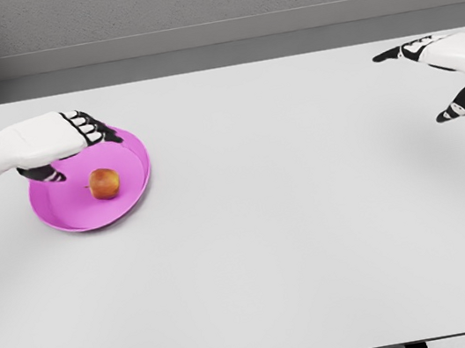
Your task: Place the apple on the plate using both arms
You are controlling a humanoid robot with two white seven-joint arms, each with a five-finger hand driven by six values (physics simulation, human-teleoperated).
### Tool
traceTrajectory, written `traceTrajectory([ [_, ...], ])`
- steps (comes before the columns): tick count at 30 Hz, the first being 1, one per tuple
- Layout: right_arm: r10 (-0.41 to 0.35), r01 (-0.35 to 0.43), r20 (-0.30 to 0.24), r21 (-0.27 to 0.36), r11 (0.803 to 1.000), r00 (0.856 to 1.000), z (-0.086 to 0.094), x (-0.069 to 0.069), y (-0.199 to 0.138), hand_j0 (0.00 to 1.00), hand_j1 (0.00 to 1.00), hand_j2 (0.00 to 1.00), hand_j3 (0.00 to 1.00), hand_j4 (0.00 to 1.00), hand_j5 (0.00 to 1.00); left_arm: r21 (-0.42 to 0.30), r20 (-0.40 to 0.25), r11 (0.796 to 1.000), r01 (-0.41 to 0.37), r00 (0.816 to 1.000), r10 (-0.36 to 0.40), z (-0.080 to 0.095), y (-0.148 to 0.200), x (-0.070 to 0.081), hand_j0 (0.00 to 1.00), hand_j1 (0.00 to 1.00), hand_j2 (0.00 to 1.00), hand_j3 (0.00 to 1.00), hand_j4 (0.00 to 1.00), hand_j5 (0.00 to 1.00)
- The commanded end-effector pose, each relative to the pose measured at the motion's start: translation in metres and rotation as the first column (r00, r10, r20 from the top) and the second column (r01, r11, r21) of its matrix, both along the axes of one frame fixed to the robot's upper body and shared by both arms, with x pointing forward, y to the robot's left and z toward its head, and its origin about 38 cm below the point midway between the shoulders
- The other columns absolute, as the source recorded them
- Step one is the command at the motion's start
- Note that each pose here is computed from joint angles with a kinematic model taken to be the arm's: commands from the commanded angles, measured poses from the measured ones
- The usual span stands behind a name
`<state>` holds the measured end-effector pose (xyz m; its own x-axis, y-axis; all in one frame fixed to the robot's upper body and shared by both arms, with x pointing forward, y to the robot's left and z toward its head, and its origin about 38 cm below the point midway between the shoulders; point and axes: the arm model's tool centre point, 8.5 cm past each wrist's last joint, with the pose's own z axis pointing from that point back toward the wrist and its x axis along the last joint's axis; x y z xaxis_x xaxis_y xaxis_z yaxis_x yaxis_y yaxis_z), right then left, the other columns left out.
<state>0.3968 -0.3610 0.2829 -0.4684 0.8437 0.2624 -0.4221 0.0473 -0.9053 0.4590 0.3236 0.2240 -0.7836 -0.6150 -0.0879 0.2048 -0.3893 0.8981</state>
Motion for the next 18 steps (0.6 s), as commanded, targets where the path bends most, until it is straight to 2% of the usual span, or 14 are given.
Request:
traceTrajectory([
  [1, 0.0, 0.0, 0.0, 0.001, 1.0, 1.0, 0.0, 0.0, 0.0, 1.0, 1.0, 1.0, 1.0, 1.0, 1.0, -0.098, -0.028, 0.993, -0.064, 0.998, 0.062, 0.007, 0.016, 0.005, 1.0, 1.0, 1.0, 1.0, 1.0, 1.0],
  [3, 0.0, 0.0, 0.0, 0.001, 1.0, 1.0, 0.0, 0.0, 0.0, 1.0, 1.0, 1.0, 1.0, 1.0, 1.0, -0.124, -0.045, 0.987, -0.099, 0.995, 0.094, 0.007, 0.025, 0.007, 1.0, 1.0, 1.0, 1.0, 1.0, 1.0],
  [5, 0.0, 0.0, 0.0, 0.001, 1.0, 1.0, 0.0, 0.0, 0.0, 1.0, 1.0, 1.0, 1.0, 1.0, 1.0, -0.134, -0.029, 0.983, -0.126, 0.992, 0.124, 0.014, 0.035, 0.01, 1.0, 1.0, 1.0, 1.0, 1.0, 1.0],
  [8, 0.006, -0.006, -0.008, 0.0, 1.0, 1.0, -0.003, 0.0, 0.002, 1.0, 1.0, 1.0, 1.0, 1.0, 1.0, -0.117, -0.026, 0.983, -0.143, 0.99, 0.141, 0.017, 0.045, 0.008, 1.0, 1.0, 1.0, 1.0, 1.0, 1.0],
  [18, 0.009, -0.009, -0.012, 0.002, 1.0, 1.0, -0.004, 0.0, 0.004, 1.0, 1.0, 1.0, 1.0, 1.0, 1.0, -0.115, -0.031, 0.983, -0.143, 0.99, 0.14, 0.014, 0.045, 0.007, 1.0, 1.0, 1.0, 1.0, 1.0, 1.0],
])
